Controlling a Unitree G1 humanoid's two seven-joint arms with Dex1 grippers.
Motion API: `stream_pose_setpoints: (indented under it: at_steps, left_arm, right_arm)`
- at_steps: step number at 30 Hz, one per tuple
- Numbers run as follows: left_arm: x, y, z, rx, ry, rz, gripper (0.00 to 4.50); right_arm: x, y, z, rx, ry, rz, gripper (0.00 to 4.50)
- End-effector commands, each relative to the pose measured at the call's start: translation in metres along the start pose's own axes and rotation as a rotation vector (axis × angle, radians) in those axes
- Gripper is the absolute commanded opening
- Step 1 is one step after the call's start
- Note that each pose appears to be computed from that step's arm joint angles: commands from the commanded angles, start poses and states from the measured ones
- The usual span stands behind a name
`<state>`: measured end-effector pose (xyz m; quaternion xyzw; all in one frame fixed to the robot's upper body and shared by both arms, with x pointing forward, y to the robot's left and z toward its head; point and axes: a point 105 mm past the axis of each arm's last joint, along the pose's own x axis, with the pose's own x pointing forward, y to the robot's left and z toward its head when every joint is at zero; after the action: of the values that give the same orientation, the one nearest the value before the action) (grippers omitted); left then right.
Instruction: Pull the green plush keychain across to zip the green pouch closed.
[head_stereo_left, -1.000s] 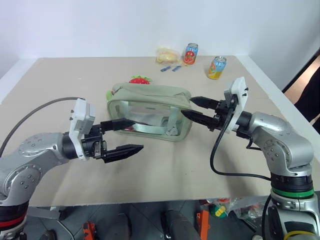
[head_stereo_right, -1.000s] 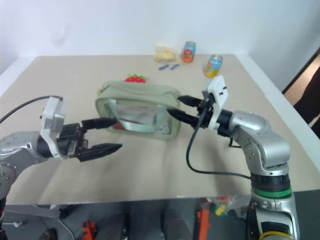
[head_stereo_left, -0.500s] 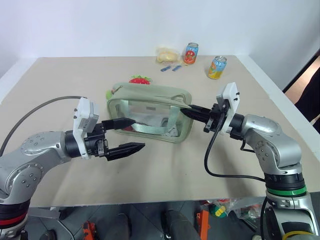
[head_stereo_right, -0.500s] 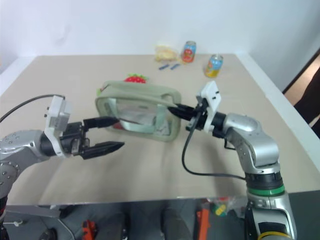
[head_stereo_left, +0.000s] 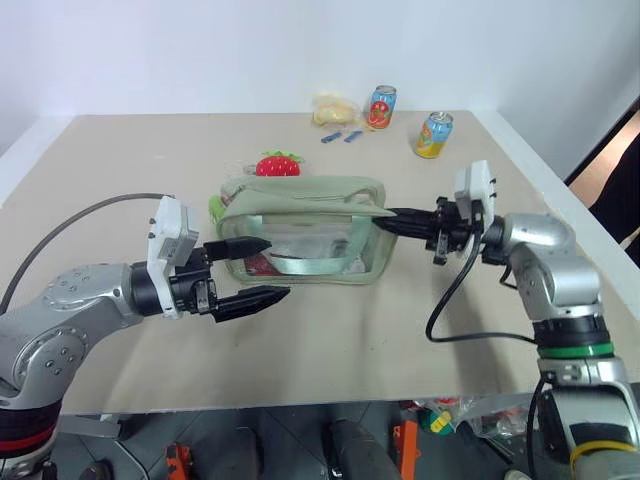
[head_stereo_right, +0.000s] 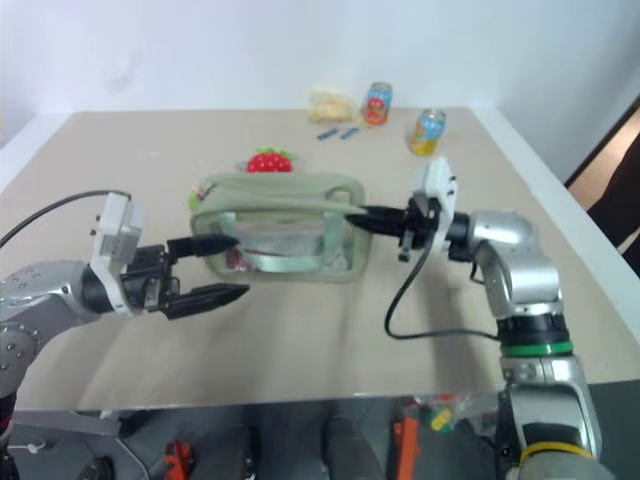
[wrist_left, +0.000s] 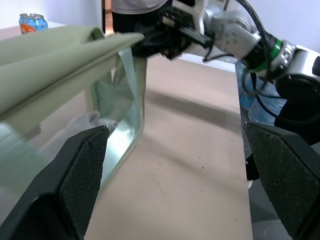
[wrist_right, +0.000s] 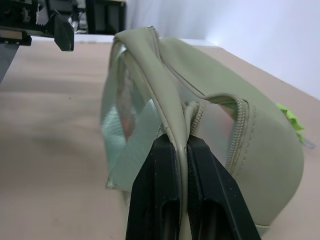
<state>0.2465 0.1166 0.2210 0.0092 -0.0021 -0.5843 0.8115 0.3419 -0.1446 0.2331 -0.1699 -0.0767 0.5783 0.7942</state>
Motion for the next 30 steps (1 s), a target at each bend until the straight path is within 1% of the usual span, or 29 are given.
stream_pose_setpoints:
  at_steps: [1,3,7,10,12,14,16,18,20,21,26,30]
  left_arm:
    - [0.0,-0.002,0.007,0.039,-0.017,-0.002,4.5]
    - [-0.001,-0.002,0.007,0.042,-0.019,0.004,4.5]
    - [-0.009,0.006,0.021,-0.006,-0.096,0.069,4.5]
    - [-0.032,0.021,0.027,-0.031,-0.117,0.204,4.5]
    - [-0.053,0.037,0.031,-0.047,-0.144,0.327,4.5]
    - [-0.071,0.047,0.03,-0.087,-0.167,0.425,4.5]
    - [-0.086,0.061,0.022,-0.114,-0.177,0.538,4.5]
    - [-0.097,0.078,0.0,-0.147,-0.146,0.665,4.5]
    - [-0.099,0.092,-0.021,-0.181,-0.114,0.745,4.5]
    - [-0.098,0.096,-0.027,-0.182,-0.107,0.764,4.5]
    - [-0.086,0.112,-0.044,-0.263,-0.112,0.777,4.5]
    - [-0.073,0.12,-0.053,-0.316,-0.129,0.724,4.5]
  right_arm:
    - [0.0,-0.003,0.011,-0.064,-0.017,0.028,0.03]
    - [0.001,0.0,0.008,-0.063,-0.002,0.053,0.03]
    - [0.002,0.005,0.004,-0.06,0.012,0.062,0.03]
    - [0.006,0.011,0.004,-0.069,0.006,0.062,0.03]
    - [0.006,0.013,0.004,-0.06,-0.001,0.053,0.03]
    - [0.008,0.015,0.004,-0.058,-0.003,0.047,0.03]
    - [0.009,0.016,0.004,-0.056,-0.004,0.044,0.03]
    - [0.01,0.017,0.004,-0.057,-0.003,0.044,0.03]
    - [0.011,0.017,0.005,-0.06,0.0,0.045,0.03]
    - [0.011,0.017,0.005,-0.061,0.002,0.046,0.03]
    - [0.014,0.017,0.007,-0.074,0.006,0.05,0.03]
    - [0.013,0.016,0.008,-0.081,0.011,0.046,0.03]
